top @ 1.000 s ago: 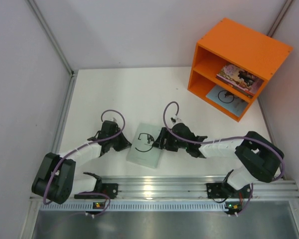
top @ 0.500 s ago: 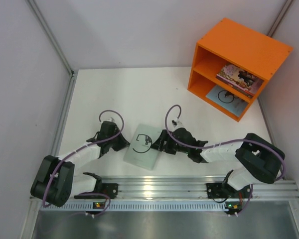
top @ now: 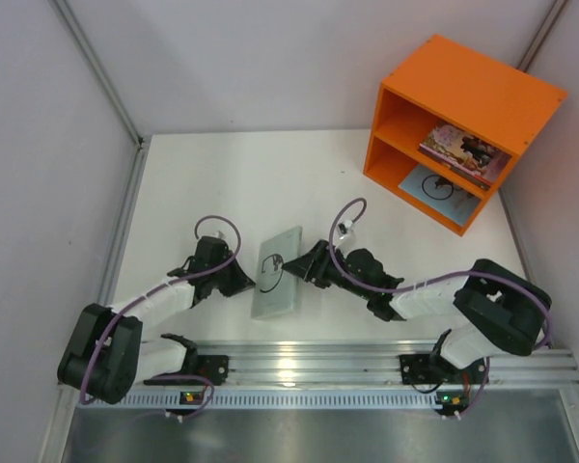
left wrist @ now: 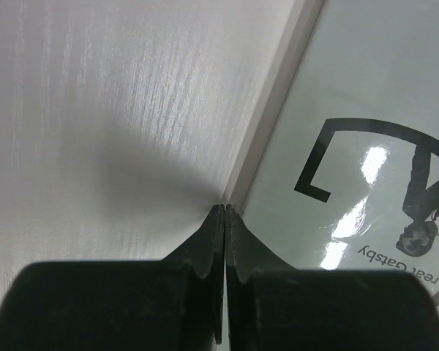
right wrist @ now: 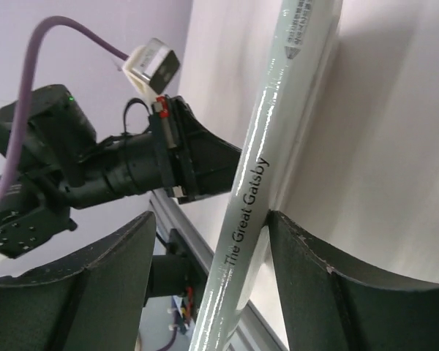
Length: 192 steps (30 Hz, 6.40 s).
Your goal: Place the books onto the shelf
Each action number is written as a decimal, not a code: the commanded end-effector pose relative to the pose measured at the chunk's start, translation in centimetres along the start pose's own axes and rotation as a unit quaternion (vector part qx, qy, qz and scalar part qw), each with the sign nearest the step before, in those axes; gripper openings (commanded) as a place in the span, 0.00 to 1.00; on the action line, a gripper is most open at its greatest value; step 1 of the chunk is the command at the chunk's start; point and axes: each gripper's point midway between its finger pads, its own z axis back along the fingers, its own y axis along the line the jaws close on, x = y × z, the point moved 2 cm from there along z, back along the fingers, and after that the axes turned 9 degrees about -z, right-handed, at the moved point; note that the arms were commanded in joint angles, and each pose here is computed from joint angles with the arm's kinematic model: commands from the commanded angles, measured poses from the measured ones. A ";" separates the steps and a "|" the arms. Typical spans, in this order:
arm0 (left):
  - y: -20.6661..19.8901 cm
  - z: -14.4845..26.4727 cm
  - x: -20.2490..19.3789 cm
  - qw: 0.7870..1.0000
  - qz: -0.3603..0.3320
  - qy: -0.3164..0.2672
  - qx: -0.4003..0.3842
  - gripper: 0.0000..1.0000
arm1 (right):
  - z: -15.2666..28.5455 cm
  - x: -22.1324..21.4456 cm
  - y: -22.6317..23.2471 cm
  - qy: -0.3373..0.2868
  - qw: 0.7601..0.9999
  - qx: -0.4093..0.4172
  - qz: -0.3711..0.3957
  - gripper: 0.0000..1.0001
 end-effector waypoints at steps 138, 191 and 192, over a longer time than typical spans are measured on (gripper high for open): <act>-19.7 17.0 3.3 0.854 -0.147 0.097 -0.490 0.00 | 8.2 0.8 3.8 -0.157 0.318 -0.259 0.898 0.80; -18.1 12.0 7.9 0.921 -0.146 0.024 -0.360 0.00 | 4.4 5.1 8.2 -0.187 0.295 -0.317 0.882 0.26; -17.9 11.6 7.8 0.921 -0.145 0.040 -0.359 0.00 | 4.6 5.1 8.0 -0.188 0.299 -0.316 0.881 0.27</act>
